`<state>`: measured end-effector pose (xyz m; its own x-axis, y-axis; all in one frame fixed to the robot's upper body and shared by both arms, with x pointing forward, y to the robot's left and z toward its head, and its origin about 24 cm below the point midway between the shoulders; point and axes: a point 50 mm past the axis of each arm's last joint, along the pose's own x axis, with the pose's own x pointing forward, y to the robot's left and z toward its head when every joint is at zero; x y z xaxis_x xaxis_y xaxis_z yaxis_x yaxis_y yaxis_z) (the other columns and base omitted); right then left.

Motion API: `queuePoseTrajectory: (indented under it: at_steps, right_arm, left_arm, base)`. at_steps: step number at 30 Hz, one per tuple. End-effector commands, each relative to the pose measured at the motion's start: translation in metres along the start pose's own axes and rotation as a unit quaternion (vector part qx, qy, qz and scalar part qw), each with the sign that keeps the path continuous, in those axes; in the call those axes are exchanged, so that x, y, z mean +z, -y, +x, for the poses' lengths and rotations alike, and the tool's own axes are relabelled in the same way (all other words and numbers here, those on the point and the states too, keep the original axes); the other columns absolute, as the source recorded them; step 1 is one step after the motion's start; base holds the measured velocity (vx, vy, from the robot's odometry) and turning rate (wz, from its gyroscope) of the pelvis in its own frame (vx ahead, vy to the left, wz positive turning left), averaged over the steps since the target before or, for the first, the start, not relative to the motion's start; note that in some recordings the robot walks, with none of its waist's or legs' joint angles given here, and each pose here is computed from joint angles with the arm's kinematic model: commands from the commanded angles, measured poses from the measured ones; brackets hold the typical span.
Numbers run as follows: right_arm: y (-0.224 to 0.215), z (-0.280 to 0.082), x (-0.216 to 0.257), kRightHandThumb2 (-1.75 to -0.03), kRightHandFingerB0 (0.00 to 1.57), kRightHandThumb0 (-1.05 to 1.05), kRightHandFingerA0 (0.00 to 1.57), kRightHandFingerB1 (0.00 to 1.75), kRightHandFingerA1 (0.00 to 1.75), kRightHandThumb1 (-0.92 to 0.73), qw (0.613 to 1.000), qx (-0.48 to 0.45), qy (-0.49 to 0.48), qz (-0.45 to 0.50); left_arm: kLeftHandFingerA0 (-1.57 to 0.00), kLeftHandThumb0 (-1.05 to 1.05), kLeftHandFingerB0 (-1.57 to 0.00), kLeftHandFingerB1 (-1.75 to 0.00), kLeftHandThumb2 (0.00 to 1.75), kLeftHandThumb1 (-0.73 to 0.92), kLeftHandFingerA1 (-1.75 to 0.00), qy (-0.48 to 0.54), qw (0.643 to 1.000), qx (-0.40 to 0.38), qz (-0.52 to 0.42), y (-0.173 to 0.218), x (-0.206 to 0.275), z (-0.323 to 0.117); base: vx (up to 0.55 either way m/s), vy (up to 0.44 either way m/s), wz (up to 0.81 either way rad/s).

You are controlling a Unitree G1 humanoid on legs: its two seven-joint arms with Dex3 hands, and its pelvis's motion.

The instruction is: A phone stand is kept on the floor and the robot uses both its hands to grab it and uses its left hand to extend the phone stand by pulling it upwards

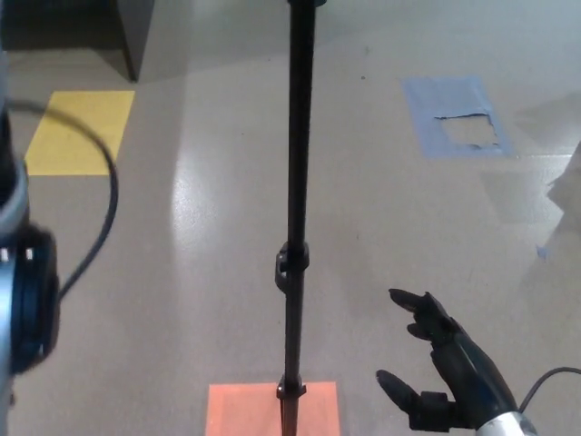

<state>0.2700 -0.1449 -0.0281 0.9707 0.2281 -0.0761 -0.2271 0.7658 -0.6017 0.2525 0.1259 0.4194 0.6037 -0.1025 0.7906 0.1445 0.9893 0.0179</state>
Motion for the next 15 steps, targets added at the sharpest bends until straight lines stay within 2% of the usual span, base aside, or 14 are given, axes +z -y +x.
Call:
queuePoseTrajectory:
  at_steps: [1,3,5,8,9,10,11,12,13,14,15]
  right_arm:
    - [0.043,-0.059,-0.037,-0.75,0.0,-1.05,0.0,0.3,0.85,-0.92,0.998,-0.062,-0.007,0.012]
    - [0.041,-0.075,-0.046,-0.74,0.0,-1.05,0.01,0.12,0.88,-0.92,0.997,-0.065,-0.015,0.027]
    - [0.039,-0.096,-0.055,-0.75,0.0,-1.05,0.0,0.07,0.86,-0.91,0.996,-0.062,-0.032,0.048]
    - [0.038,-0.111,-0.061,-0.72,0.0,-1.05,0.0,0.02,0.76,-0.9,0.994,-0.068,-0.038,0.073]
    - [0.036,-0.118,-0.064,-0.7,0.0,-1.05,0.0,0.0,0.49,-0.9,0.993,-0.071,-0.042,0.079]
    - [0.035,-0.12,-0.064,-0.69,0.0,-1.05,0.0,0.0,0.45,-0.88,0.993,-0.073,-0.044,0.08]
    - [0.035,-0.12,-0.065,-0.69,0.0,-1.05,0.0,0.0,0.45,-0.88,0.993,-0.074,-0.044,0.079]
    - [0.037,-0.118,-0.065,-0.69,0.0,-1.05,0.0,0.0,0.33,-0.87,0.993,-0.079,-0.046,0.075]
    - [0.04,-0.117,-0.064,-0.71,0.0,-1.05,0.0,0.0,0.22,-0.87,0.994,-0.079,-0.046,0.062]
    - [0.041,-0.115,-0.063,-0.88,0.0,-1.05,0.0,0.0,0.18,-0.87,0.995,-0.082,-0.046,0.041]
    - [0.042,-0.116,-0.065,-0.87,0.0,-1.05,0.0,0.0,0.16,-0.85,0.995,-0.084,-0.047,0.016]
  left_arm:
    - [0.0,-0.89,-0.1,-0.2,1.21,0.73,-0.18,-0.226,0.963,0.056,0.138,-0.064,-0.098,-0.221]
    - [-0.04,-0.98,-0.07,-0.2,1.22,0.78,-0.1,-0.29,0.947,0.065,0.123,-0.077,-0.109,-0.269]
    - [-0.07,-1.0,-0.09,-0.21,1.22,0.79,-0.1,-0.36,0.922,0.082,0.115,-0.086,-0.11,-0.32]
    - [-0.09,-0.99,-0.1,-0.19,1.24,0.85,-0.1,-0.41,0.9,0.101,0.11,-0.088,-0.106,-0.358]
    - [0.0,-0.89,-0.12,-0.22,1.2,0.77,-0.16,-0.443,0.882,0.116,0.105,-0.09,-0.099,-0.388]
    - [-0.03,-0.98,-0.03,-0.24,0.73,0.92,-0.22,-0.458,0.874,0.122,0.105,-0.091,-0.096,-0.401]
    - [-0.03,-0.98,-0.03,-0.24,0.73,0.92,-0.22,-0.461,0.872,0.122,0.106,-0.091,-0.096,-0.403]
    - [-0.04,-0.93,-0.05,-0.17,1.14,0.75,-0.18,-0.474,0.865,0.124,0.111,-0.093,-0.099,-0.412]
    - [0.0,-0.99,-0.03,-0.24,0.76,0.91,-0.23,-0.486,0.858,0.125,0.113,-0.095,-0.103,-0.42]
    - [0.0,-0.93,-0.2,-0.25,1.21,0.78,-0.15,-0.493,0.851,0.139,0.118,-0.097,-0.107,-0.426]
    - [0.0,-0.97,-0.14,-0.25,1.23,0.81,-0.17,-0.504,0.838,0.166,0.127,-0.099,-0.11,-0.435]
  base:
    - [0.0,0.0,0.0]
    - [0.0,0.0,0.0]
    - [0.0,0.0,0.0]
    - [0.0,0.0,0.0]
    - [0.0,0.0,0.0]
    - [0.0,0.0,0.0]
    - [0.0,0.0,0.0]
    - [0.0,0.0,0.0]
    - [0.0,0.0,0.0]
    - [0.0,0.0,0.0]
    - [0.0,0.0,0.0]
